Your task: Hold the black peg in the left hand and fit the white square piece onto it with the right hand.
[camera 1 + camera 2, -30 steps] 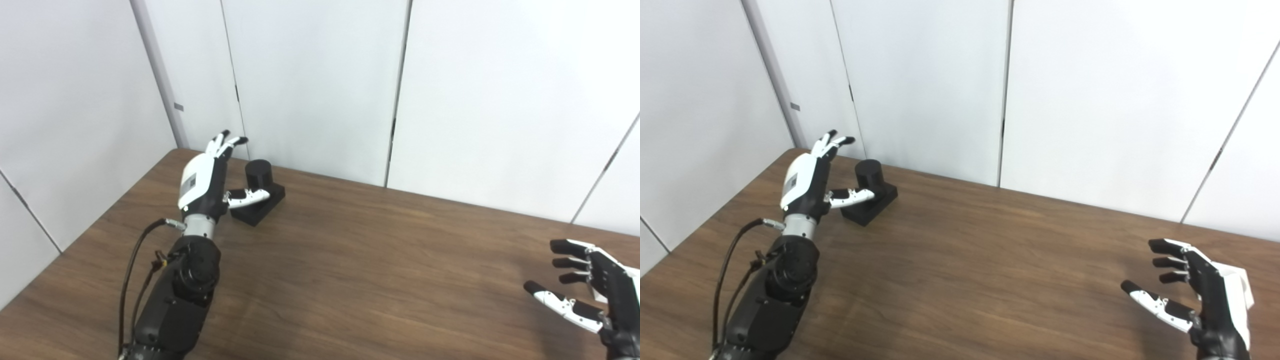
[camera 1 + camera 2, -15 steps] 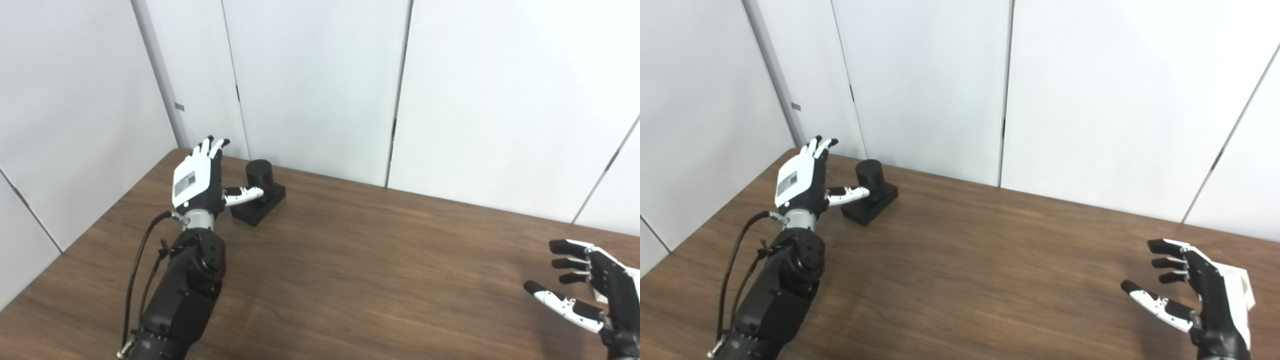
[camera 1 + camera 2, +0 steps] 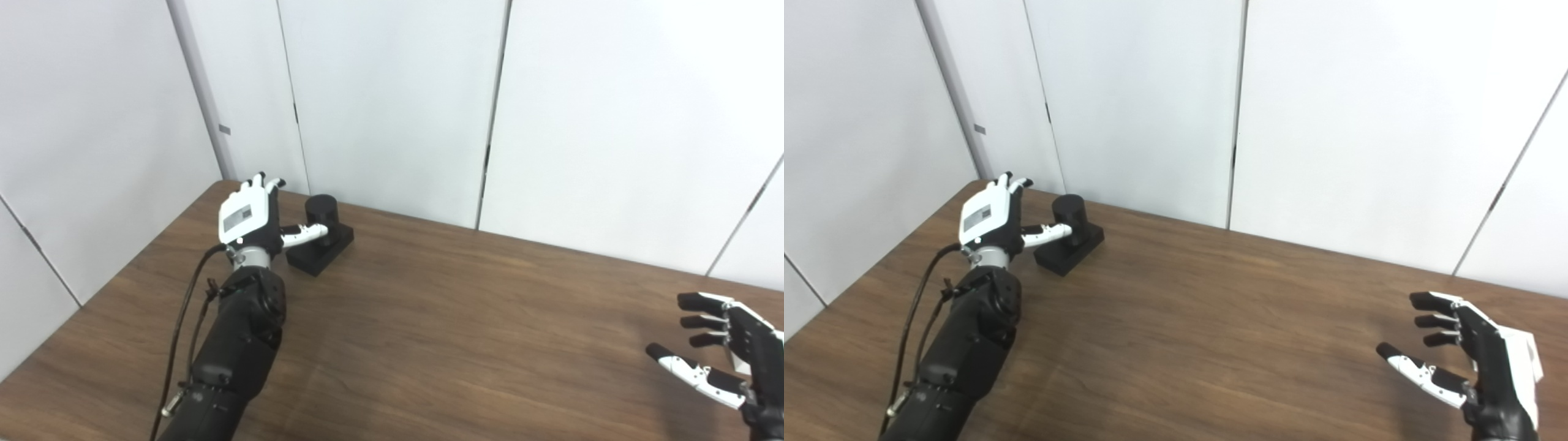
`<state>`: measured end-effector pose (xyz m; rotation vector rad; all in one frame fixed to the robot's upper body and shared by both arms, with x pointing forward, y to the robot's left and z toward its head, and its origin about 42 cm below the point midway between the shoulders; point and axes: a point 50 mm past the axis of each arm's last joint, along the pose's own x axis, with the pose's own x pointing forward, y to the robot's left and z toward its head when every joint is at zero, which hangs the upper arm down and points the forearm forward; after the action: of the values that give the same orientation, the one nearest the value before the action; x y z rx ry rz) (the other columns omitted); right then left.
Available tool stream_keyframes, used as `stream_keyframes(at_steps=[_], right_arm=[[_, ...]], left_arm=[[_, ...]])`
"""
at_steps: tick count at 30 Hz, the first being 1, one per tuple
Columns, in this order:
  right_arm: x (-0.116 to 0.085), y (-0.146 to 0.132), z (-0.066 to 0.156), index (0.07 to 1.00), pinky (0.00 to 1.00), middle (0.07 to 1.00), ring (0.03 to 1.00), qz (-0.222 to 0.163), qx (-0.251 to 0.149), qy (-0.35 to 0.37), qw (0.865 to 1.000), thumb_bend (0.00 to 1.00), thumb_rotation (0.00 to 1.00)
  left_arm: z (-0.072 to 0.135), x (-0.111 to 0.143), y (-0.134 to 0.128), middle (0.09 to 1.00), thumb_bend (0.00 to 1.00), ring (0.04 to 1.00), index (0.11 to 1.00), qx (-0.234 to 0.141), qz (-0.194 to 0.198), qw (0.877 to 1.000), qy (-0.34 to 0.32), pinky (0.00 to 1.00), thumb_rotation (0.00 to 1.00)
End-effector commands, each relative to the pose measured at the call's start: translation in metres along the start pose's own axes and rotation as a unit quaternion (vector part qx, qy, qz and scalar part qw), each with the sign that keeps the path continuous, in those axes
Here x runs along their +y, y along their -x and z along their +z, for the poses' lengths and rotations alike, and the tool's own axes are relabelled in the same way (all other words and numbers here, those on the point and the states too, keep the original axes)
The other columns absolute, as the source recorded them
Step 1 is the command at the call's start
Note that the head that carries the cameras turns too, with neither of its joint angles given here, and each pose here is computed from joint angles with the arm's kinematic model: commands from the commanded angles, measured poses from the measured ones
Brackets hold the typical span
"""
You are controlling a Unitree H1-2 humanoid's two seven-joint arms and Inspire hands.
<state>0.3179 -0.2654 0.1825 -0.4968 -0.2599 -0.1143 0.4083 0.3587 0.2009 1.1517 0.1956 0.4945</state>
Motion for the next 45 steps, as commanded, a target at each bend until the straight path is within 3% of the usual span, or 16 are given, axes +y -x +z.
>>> stream_keyframes(at_steps=[1,35,45], right_arm=[[-0.008,-0.011,0.019,0.649,0.52,0.688,0.630,-0.016,-0.036,-0.004,0.999,0.53,0.00],[-0.013,-0.008,0.024,0.637,0.51,0.693,0.635,-0.016,-0.038,-0.002,0.999,0.52,0.00],[-0.017,-0.006,0.025,0.646,0.52,0.698,0.638,-0.018,-0.033,0.002,0.999,0.52,0.00]], left_arm=[[0.015,0.023,-0.017,1.000,1.00,1.000,0.875,-0.011,0.036,0.999,-0.010,1.00,0.60],[0.016,-0.019,-0.020,1.000,1.00,1.000,0.868,0.012,-0.050,0.996,-0.070,0.97,0.59],[0.004,-0.025,-0.019,1.000,1.00,1.000,0.833,0.024,-0.056,0.995,-0.081,1.00,0.54]])
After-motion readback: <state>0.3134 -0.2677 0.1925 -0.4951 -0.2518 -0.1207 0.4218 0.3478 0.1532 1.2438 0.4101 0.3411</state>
